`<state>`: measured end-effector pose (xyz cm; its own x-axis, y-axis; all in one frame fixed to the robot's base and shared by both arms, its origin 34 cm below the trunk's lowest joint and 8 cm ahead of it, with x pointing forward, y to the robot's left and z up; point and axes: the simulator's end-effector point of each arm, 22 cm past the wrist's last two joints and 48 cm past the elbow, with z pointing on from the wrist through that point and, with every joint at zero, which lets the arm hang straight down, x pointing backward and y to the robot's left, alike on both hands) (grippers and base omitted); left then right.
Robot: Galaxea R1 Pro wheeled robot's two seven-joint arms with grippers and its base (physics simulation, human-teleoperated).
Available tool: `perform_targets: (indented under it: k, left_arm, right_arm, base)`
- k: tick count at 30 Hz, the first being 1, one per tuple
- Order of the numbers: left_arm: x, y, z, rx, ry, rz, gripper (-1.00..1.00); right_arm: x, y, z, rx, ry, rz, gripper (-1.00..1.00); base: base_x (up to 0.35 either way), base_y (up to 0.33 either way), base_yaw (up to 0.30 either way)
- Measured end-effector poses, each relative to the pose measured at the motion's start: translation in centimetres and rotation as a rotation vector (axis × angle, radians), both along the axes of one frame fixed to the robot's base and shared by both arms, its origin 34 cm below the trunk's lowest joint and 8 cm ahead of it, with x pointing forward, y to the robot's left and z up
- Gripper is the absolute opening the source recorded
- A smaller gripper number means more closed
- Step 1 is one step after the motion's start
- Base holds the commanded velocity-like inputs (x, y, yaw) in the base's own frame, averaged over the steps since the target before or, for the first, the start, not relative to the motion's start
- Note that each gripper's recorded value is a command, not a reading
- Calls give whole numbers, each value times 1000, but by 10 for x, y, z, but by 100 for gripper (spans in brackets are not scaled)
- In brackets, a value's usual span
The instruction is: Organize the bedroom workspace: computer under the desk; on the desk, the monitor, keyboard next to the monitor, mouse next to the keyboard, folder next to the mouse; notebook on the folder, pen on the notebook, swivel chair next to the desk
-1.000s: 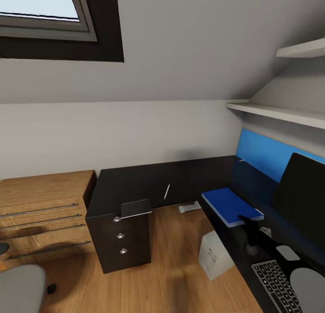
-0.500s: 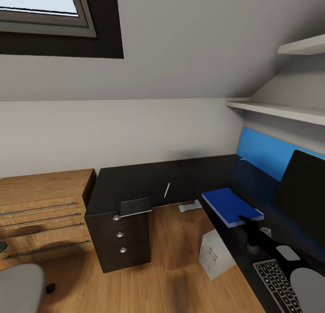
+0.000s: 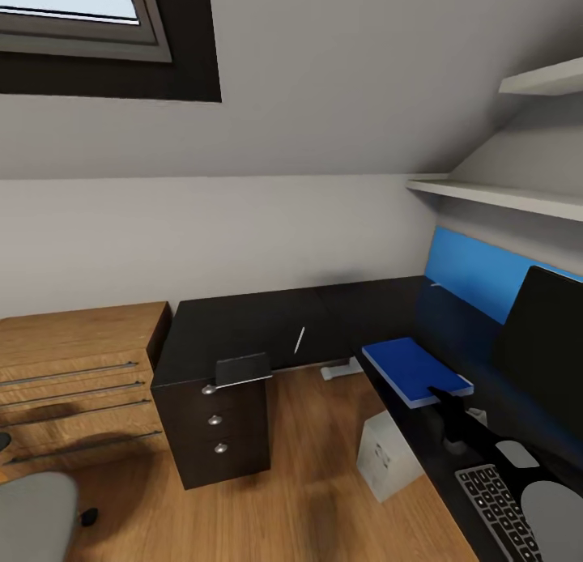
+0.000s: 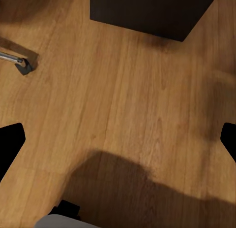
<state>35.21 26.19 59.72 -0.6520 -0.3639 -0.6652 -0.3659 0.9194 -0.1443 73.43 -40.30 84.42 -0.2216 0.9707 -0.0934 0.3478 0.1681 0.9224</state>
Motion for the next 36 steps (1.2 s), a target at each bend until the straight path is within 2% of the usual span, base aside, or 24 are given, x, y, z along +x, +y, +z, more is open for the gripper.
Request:
perform_targets:
  k: [36]
  left_arm:
    - [-1, 2, 0, 1, 2, -2, 100]
  right_arm:
    - [0, -2, 0, -3, 0, -2, -100]
  base:
    - [14, -24, 0]
